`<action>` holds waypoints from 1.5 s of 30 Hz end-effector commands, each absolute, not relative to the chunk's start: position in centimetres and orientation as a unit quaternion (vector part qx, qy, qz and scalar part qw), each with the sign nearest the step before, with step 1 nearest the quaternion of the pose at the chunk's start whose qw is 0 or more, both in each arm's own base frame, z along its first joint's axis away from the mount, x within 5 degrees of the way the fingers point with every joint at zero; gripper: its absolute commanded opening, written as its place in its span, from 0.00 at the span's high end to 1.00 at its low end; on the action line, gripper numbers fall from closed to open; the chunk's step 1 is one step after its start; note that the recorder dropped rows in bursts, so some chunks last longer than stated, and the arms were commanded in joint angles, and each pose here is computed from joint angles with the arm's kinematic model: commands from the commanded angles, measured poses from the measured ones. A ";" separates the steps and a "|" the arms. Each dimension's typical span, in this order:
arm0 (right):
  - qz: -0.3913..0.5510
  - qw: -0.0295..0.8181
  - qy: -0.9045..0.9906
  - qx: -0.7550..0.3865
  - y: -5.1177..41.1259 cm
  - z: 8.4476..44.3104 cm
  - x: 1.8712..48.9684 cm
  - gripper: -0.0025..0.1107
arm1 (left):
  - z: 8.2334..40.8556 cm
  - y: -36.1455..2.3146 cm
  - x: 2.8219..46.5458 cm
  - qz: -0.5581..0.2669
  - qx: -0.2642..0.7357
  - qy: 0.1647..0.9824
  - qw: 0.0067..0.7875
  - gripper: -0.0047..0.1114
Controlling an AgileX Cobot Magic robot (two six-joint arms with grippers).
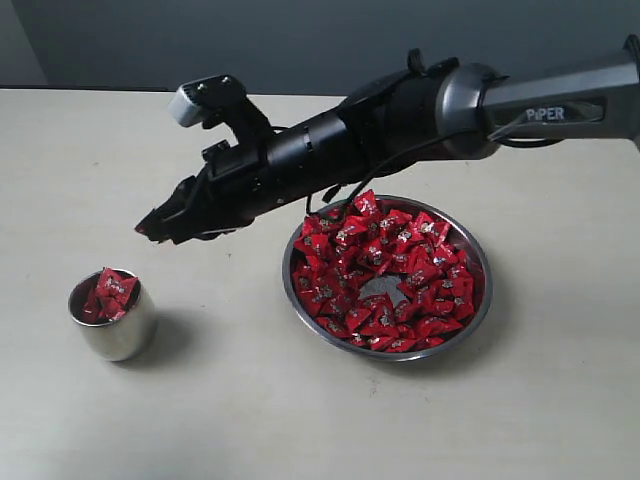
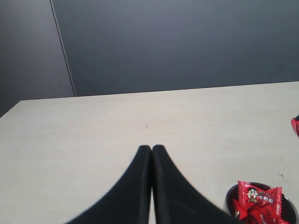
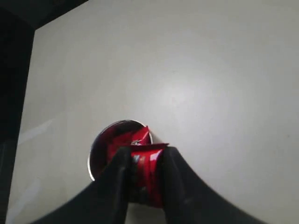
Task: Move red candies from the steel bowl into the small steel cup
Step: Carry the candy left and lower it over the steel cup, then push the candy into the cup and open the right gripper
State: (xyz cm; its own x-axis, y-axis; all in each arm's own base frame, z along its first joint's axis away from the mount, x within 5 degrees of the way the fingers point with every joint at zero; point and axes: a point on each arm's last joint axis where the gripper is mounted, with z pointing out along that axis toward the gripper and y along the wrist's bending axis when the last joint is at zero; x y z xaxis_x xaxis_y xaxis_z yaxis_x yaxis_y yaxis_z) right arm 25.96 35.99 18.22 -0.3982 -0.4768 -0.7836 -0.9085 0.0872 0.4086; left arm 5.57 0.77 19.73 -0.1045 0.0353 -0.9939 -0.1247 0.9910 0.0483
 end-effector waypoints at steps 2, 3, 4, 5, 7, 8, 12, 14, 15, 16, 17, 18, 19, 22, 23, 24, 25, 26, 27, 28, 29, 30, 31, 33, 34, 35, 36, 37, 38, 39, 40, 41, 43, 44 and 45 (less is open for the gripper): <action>0.470 0.229 0.674 -0.521 37.9 18.5 24.7 0.98 | 19.7 0.8 5.6 0.060 -0.030 0.738 0.671 0.96; 0.470 0.223 0.670 -0.529 38.4 18.5 24.2 0.98 | 19.7 0.8 5.6 0.060 -0.030 0.738 0.671 0.96; 0.472 0.219 0.669 -0.531 38.7 18.6 24.0 0.98 | 19.7 0.8 5.6 0.060 -0.030 0.738 0.671 0.96; 0.470 0.210 0.668 -0.538 39.3 18.4 23.7 0.98 | 19.7 0.8 5.6 0.060 -0.030 0.738 0.671 0.96; 0.469 0.199 0.666 -0.545 39.9 18.1 23.4 0.98 | 19.7 0.8 5.6 0.060 -0.030 0.738 0.671 0.96; 0.470 0.192 0.667 -0.545 40.2 18.0 23.2 0.98 | 19.7 0.8 5.6 0.060 -0.030 0.738 0.671 0.96; 0.463 0.174 0.663 -0.562 41.2 17.4 22.5 0.98 | 19.7 0.8 5.6 0.060 -0.030 0.738 0.671 0.96; 0.454 0.172 0.664 -0.568 41.5 17.4 22.2 0.98 | 19.7 0.8 5.6 0.060 -0.030 0.738 0.671 0.96; 0.452 0.173 0.667 -0.566 41.6 17.3 22.1 0.98 | 19.7 0.8 5.6 0.060 -0.030 0.738 0.671 0.96; 0.451 0.174 0.668 -0.566 41.6 17.3 22.1 0.98 | 19.7 0.8 5.6 0.060 -0.030 0.738 0.671 0.96; 0.452 0.174 0.667 -0.566 41.6 17.4 22.1 0.98 | 19.7 0.8 5.6 0.060 -0.030 0.738 0.671 0.96; 0.452 0.173 0.667 -0.566 41.6 17.4 22.1 0.98 | 19.7 0.8 5.6 0.060 -0.030 0.738 0.671 0.96; 0.450 0.171 0.669 -0.566 41.6 17.3 22.1 0.98 | 19.7 0.8 5.6 0.060 -0.030 0.738 0.671 0.96; 0.443 0.172 0.678 -0.561 41.6 17.2 22.3 0.98 | 19.7 0.8 5.6 0.060 -0.030 0.738 0.671 0.96; 0.439 0.174 0.684 -0.556 41.6 17.2 22.4 0.98 | 19.7 0.8 5.6 0.060 -0.030 0.738 0.671 0.96; 0.434 0.179 0.691 -0.550 41.6 17.1 22.5 0.98 | 19.7 0.8 5.6 0.060 -0.030 0.738 0.671 0.96; 0.429 0.184 0.697 -0.545 41.6 17.1 22.7 0.98 | 19.7 0.8 5.6 0.060 -0.030 0.738 0.671 0.96; 0.425 0.189 0.702 -0.539 41.7 17.0 22.9 0.98 | 19.7 0.8 5.6 0.060 -0.030 0.738 0.671 0.96; 0.423 0.192 0.706 -0.535 41.7 17.0 23.0 0.98 | 19.7 0.8 5.6 0.060 -0.030 0.738 0.671 0.96; 0.423 0.192 0.706 -0.534 41.7 17.0 23.0 0.98 | 19.7 0.8 5.6 0.060 -0.030 0.738 0.671 0.96; 0.423 0.191 0.707 -0.534 41.7 17.0 23.0 0.98 | 19.7 0.8 5.6 0.060 -0.030 0.738 0.671 0.96; 0.424 0.190 0.707 -0.533 41.7 17.0 23.0 0.98 | 19.7 0.8 5.6 0.060 -0.030 0.738 0.671 0.96; 0.425 0.189 0.706 -0.534 41.7 17.0 22.9 0.98 | 19.7 0.8 5.6 0.060 -0.030 0.738 0.671 0.96; 0.425 0.189 0.706 -0.534 41.7 17.0 22.9 0.98 | 19.7 0.8 5.6 0.060 -0.030 0.738 0.671 0.96; 0.425 0.189 0.706 -0.534 41.7 17.0 22.9 0.98 | 19.7 0.8 5.6 0.060 -0.030 0.738 0.671 0.96; 0.425 0.189 0.706 -0.534 41.7 17.0 22.9 0.98 | 19.7 0.8 5.6 0.060 -0.030 0.739 0.670 0.96; 0.426 0.187 0.705 -0.535 41.7 17.0 22.8 0.98 | 19.7 0.8 5.6 0.060 -0.030 0.739 0.670 0.96; 0.427 0.185 0.704 -0.536 41.7 17.0 22.8 0.98 | 19.7 0.8 5.6 0.060 -0.030 0.739 0.670 0.96; 0.428 0.183 0.704 -0.537 41.7 17.0 22.8 0.98 | 19.7 0.8 5.6 0.060 -0.030 0.739 0.670 0.96; 0.427 0.182 0.703 -0.538 41.7 17.0 22.6 0.98 | 19.7 0.8 5.6 0.060 -0.030 0.739 0.670 0.96; 0.426 0.182 0.703 -0.539 41.8 17.0 22.5 0.98 | 19.7 0.8 5.6 0.060 -0.030 0.739 0.670 0.96; 0.425 0.182 0.702 -0.543 41.9 17.0 22.4 0.98 | 19.7 0.8 5.6 0.060 -0.030 0.739 0.670 0.96; 0.421 0.179 0.700 -0.548 42.0 16.7 22.1 0.98 | 19.7 0.8 5.6 0.060 -0.030 0.739 0.670 0.96; 0.421 0.177 0.701 -0.549 42.1 16.5 22.0 0.98 | 19.7 0.8 5.6 0.060 -0.030 0.739 0.670 0.96; 0.420 0.174 0.702 -0.549 42.1 16.2 22.0 0.98 | 19.7 0.8 5.6 0.060 -0.030 0.739 0.670 0.96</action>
